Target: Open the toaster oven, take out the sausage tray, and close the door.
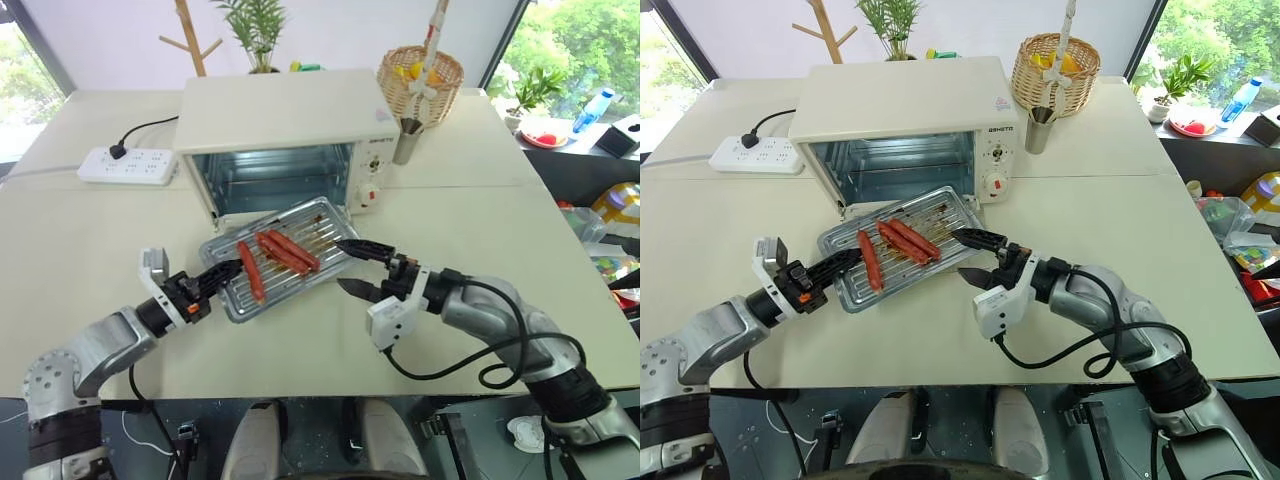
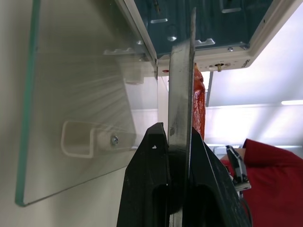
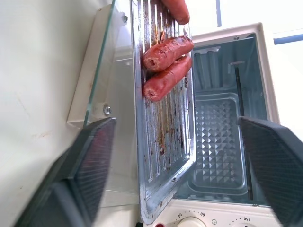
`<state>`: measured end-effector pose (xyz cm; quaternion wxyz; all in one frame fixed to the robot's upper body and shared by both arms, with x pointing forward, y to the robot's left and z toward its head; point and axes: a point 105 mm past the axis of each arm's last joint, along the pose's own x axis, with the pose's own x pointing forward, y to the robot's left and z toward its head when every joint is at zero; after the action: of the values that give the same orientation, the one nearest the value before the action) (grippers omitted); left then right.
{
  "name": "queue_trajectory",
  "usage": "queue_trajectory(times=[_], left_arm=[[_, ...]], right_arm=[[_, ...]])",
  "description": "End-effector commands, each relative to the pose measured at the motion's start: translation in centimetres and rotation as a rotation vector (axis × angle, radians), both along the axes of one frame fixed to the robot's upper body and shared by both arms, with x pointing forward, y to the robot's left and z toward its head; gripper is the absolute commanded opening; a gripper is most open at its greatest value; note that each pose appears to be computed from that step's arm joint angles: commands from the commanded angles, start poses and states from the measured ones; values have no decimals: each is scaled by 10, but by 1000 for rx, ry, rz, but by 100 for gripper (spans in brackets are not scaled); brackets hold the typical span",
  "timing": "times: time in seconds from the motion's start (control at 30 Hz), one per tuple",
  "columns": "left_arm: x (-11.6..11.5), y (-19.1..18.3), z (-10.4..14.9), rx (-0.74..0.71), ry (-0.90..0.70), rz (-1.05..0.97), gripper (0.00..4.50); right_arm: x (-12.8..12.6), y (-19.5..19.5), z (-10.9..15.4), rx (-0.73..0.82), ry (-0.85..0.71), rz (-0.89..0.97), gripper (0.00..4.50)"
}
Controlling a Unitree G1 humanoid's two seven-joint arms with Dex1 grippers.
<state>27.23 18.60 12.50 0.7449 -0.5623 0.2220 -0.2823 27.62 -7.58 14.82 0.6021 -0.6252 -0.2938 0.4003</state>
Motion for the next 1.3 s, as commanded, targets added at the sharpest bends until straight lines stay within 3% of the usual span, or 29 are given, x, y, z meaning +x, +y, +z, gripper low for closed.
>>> queue_trajectory(times=[0.03, 0.23, 0.6, 0.87, 0.97, 1.17, 1.3], left_arm=[[-5, 16, 21, -15, -92, 62, 0], [-37, 55, 26, 18, -148, 129, 0], [-92, 109, 13, 18, -112, 374, 0], [-99, 143, 20, -4, -162, 616, 0], [-96, 147, 24, 7, -171, 672, 0], [-86, 162, 31, -23, -176, 809, 0], [-80, 163, 33, -40, -174, 839, 0]], right_arm=[[-3, -6, 10, 18, -36, 2, 417], [4, -23, 4, -7, -29, -43, 417], [25, -56, -18, -70, 23, -102, 417], [42, -76, -32, -117, 55, -139, 417], [45, -80, -35, -134, 61, -141, 338], [52, -78, -40, -139, 66, -141, 14], [53, -74, -48, -152, 72, -133, 6]])
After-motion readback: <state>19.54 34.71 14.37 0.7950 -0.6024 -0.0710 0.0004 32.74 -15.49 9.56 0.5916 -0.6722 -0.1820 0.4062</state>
